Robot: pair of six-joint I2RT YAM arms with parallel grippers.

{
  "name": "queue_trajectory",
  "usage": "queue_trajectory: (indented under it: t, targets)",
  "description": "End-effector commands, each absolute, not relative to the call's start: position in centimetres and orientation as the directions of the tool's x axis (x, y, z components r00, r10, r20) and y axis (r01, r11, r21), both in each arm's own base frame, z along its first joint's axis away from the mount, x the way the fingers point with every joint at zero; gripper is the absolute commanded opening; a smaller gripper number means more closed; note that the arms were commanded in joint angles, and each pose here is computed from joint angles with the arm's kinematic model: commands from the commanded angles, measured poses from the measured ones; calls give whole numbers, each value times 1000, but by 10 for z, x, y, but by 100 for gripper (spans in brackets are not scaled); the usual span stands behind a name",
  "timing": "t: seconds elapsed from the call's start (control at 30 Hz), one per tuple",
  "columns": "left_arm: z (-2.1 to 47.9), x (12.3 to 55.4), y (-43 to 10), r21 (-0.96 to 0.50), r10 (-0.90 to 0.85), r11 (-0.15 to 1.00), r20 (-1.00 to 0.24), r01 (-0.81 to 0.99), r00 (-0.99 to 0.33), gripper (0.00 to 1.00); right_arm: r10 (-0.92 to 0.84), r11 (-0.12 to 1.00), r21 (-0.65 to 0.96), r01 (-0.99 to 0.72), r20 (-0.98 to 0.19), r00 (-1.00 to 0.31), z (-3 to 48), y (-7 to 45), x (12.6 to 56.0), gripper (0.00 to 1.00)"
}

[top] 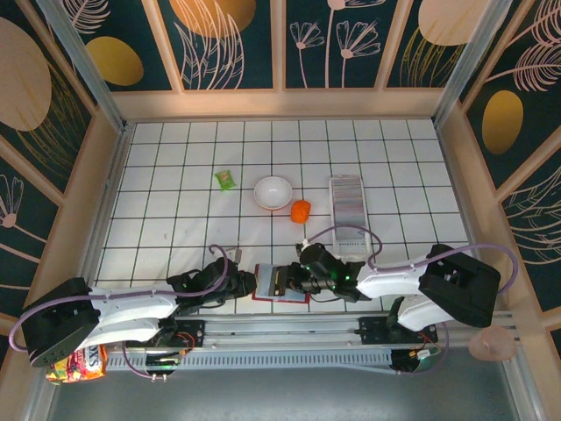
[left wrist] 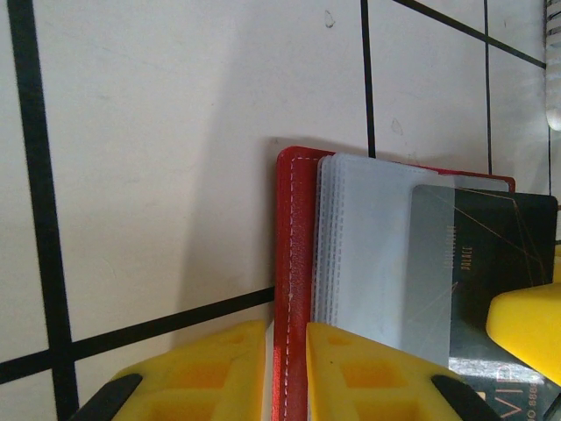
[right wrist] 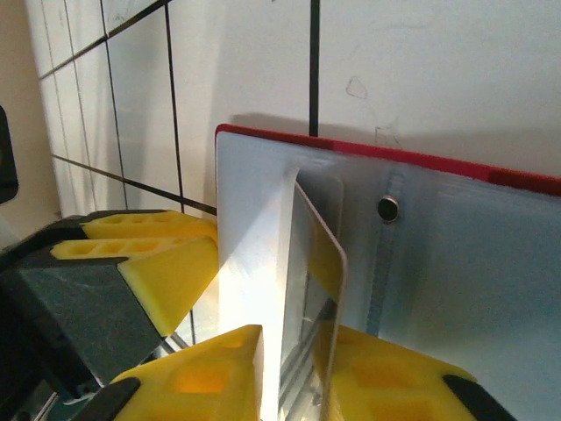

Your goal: Put the credit cards into the card holder

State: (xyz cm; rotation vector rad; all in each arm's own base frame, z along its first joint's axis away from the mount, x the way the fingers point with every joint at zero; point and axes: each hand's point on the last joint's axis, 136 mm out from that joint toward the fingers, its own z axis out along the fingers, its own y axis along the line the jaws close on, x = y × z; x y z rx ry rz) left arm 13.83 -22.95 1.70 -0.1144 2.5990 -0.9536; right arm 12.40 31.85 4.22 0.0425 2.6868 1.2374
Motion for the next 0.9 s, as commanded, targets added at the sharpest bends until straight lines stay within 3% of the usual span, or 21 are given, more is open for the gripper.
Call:
queue_trajectory:
  t: [0.0,0.17,0.23,0.87]
  targets:
    - [7,130,-223,-620,-184,784,-287,36,-940,20,97,719,692,-56,-180,-979,36,312,131,24]
    - [8,131,-224,-620,-185,784,-289,36,-939,20,88,774,630,-54,-192,-977,30,304,133,25]
    - [7,131,-223,-621,-187,783,-287,34,-939,20,78,775,629,-61,-191,-979,31,306,133,30]
    - [5,128,-221,-625,-189,780,-280,30,-941,18,47,755,648,-97,-201,-978,40,334,133,31]
